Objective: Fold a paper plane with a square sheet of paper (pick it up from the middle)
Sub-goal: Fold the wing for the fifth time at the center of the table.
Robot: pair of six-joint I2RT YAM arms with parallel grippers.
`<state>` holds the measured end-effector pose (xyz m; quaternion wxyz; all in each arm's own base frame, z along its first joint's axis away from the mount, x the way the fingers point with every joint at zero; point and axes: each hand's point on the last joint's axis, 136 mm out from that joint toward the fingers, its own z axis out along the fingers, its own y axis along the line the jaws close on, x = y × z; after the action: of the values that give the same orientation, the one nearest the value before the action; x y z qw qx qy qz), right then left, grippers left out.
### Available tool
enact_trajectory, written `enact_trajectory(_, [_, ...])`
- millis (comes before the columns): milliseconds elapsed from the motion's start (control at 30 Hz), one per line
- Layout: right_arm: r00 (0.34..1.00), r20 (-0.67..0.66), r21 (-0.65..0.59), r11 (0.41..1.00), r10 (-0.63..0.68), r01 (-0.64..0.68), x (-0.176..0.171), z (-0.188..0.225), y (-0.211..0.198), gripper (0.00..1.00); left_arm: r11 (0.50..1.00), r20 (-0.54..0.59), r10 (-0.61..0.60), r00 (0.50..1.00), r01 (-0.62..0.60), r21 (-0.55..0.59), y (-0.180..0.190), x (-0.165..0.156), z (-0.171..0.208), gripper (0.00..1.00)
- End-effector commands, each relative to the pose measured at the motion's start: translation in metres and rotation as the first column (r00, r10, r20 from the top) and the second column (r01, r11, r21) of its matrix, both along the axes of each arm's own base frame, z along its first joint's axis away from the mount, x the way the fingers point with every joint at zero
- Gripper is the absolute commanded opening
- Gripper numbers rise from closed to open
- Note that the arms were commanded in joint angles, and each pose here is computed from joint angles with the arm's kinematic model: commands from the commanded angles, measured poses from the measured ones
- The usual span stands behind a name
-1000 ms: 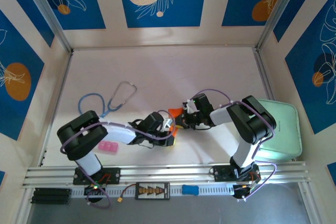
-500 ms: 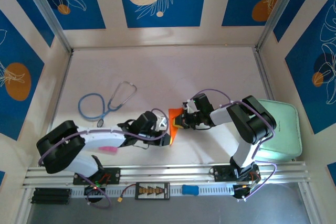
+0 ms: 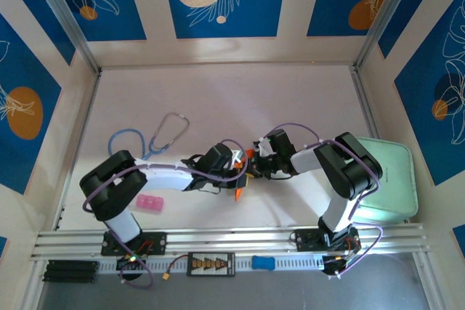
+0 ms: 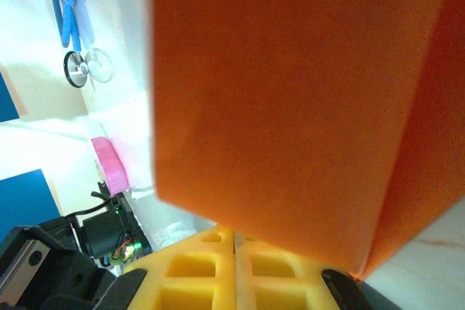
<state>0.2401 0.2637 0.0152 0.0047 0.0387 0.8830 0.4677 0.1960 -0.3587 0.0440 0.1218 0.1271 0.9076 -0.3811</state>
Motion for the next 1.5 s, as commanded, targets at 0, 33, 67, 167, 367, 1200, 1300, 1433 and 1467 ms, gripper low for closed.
enact_trajectory(0, [0.981, -0.15, -0.231, 0.969, -0.121, 0.084, -0.024, -0.055, -0.04, 0.02, 0.998, -0.006, 0.008, 1.0, -0.008, 0.062, 0.007, 0.003, -0.02, 0.0])
enact_trajectory(33, [0.981, -0.149, -0.233, 0.969, -0.121, 0.084, -0.024, -0.055, -0.04, 0.02, 0.998, -0.025, 0.004, 1.0, -0.002, 0.063, 0.008, -0.001, -0.026, 0.0])
enact_trajectory(67, [0.981, -0.15, -0.234, 0.969, -0.122, 0.085, -0.024, -0.056, -0.04, 0.02, 0.998, -0.044, -0.003, 0.999, 0.006, 0.066, 0.009, -0.005, -0.031, 0.0])
enact_trajectory(167, [0.981, -0.152, -0.234, 0.969, -0.121, 0.083, -0.024, -0.056, -0.04, 0.02, 0.995, -0.111, -0.034, 0.993, 0.043, 0.085, 0.014, -0.021, -0.047, 0.0])
enact_trajectory(367, [0.981, -0.151, -0.241, 0.967, -0.124, 0.085, -0.025, -0.057, -0.042, 0.02, 0.966, -0.172, -0.098, 0.98, 0.135, 0.219, 0.047, -0.06, -0.068, 0.0])
enact_trajectory(1200, [0.964, -0.189, -0.231, 0.963, -0.187, 0.141, -0.03, -0.05, -0.034, 0.01, 0.995, 0.042, -0.034, 0.999, 0.03, 0.092, 0.039, -0.037, 0.015, 0.0])
enact_trajectory(1300, [0.959, -0.193, -0.227, 0.96, -0.209, 0.164, -0.031, -0.047, -0.032, 0.01, 0.999, 0.052, 0.017, 0.999, -0.019, 0.042, 0.029, -0.017, 0.022, 0.0])
enact_trajectory(1433, [0.954, -0.191, -0.236, 0.954, -0.232, 0.185, -0.031, -0.045, -0.033, 0.02, 0.998, 0.07, 0.048, 0.996, -0.05, 0.029, 0.02, 0.005, 0.026, 0.0])
enact_trajectory(1467, [0.952, -0.192, -0.237, 0.953, -0.237, 0.189, -0.031, -0.045, -0.034, 0.02, 0.998, 0.071, 0.047, 0.996, -0.05, 0.038, 0.018, 0.007, 0.024, 0.0])
